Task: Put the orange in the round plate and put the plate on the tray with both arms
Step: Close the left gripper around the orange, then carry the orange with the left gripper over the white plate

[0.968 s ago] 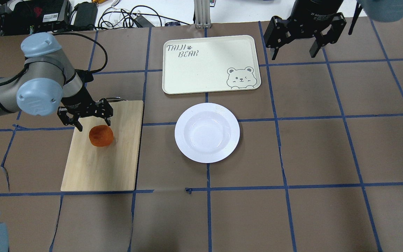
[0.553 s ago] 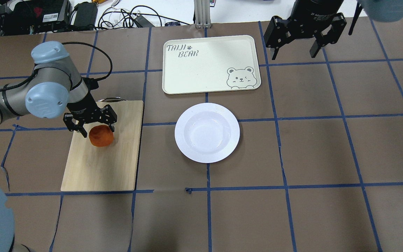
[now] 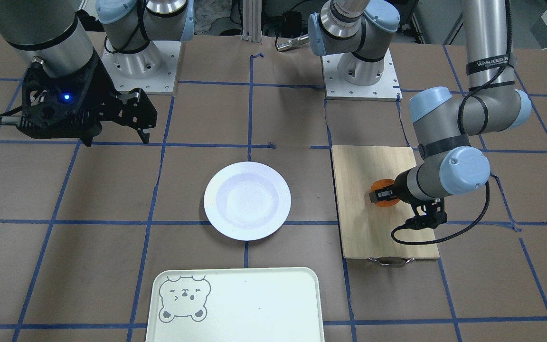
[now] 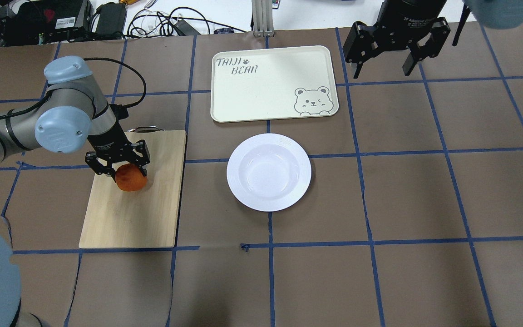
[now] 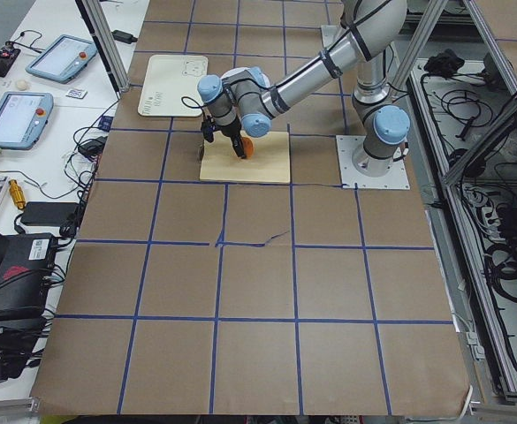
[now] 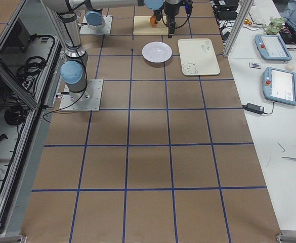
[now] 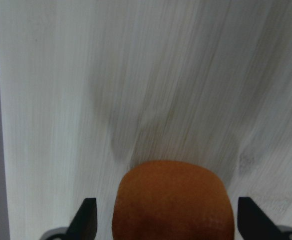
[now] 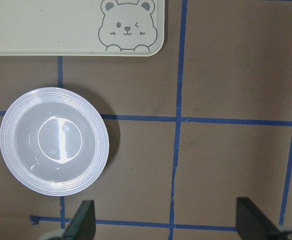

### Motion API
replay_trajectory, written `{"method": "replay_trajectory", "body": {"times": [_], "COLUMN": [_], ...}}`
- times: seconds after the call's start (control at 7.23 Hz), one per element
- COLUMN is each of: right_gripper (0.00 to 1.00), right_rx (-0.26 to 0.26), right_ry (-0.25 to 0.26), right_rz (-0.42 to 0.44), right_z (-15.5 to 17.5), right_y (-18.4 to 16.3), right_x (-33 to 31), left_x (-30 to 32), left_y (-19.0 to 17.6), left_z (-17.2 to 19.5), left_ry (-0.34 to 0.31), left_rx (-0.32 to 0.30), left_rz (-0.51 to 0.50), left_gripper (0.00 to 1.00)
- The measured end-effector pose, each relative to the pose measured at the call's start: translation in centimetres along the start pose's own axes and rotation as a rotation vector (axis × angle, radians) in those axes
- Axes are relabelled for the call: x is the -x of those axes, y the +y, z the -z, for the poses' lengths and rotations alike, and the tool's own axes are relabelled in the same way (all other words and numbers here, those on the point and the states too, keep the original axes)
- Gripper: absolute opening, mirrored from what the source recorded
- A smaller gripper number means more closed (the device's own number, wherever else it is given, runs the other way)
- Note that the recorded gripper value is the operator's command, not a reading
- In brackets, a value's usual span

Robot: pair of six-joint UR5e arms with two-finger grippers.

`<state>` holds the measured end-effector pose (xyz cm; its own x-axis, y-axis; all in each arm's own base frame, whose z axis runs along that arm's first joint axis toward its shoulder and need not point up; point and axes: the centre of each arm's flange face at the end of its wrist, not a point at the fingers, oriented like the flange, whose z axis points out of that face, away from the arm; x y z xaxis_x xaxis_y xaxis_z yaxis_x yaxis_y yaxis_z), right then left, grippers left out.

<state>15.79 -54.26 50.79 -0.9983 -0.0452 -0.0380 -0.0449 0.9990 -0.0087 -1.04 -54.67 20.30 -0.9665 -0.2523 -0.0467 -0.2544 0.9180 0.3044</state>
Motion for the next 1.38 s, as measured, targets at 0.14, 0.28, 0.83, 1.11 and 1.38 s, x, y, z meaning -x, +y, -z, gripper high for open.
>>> {"method": "replay_trajectory", "body": {"times": [0.14, 0.28, 0.83, 1.11, 1.38], "right_gripper": [1.00, 1.00, 1.00, 1.00, 1.00], "right_rx": [0.000, 0.001, 0.002, 0.003, 0.003], "right_ry": [0.001, 0.002, 0.003, 0.004, 0.005], "right_rz": [-0.001, -0.002, -0.003, -0.002, 0.001], "right_z": [0.0, 0.0, -0.1, -0.1, -0.1], "right_y": [0.0, 0.0, -0.1, -0.1, -0.1], "right_x": [-0.1, -0.1, -0.2, -0.2, -0.3], "left_x": [-0.3, -1.0, -14.4, -21.1, -25.4], "left_y": [0.1, 0.2, 2.7, 5.6, 6.8], "left_z": [0.8, 2.7, 9.1, 8.1, 5.2], "left_ry": [0.000, 0.023, 0.178, 0.221, 0.233], "left_rx": [-0.013, -0.036, -0.067, -0.050, -0.068], "left_rz": [0.035, 0.078, 0.208, 0.199, 0.146], "left_gripper": [0.00, 0.00, 0.00, 0.00, 0.38]}}
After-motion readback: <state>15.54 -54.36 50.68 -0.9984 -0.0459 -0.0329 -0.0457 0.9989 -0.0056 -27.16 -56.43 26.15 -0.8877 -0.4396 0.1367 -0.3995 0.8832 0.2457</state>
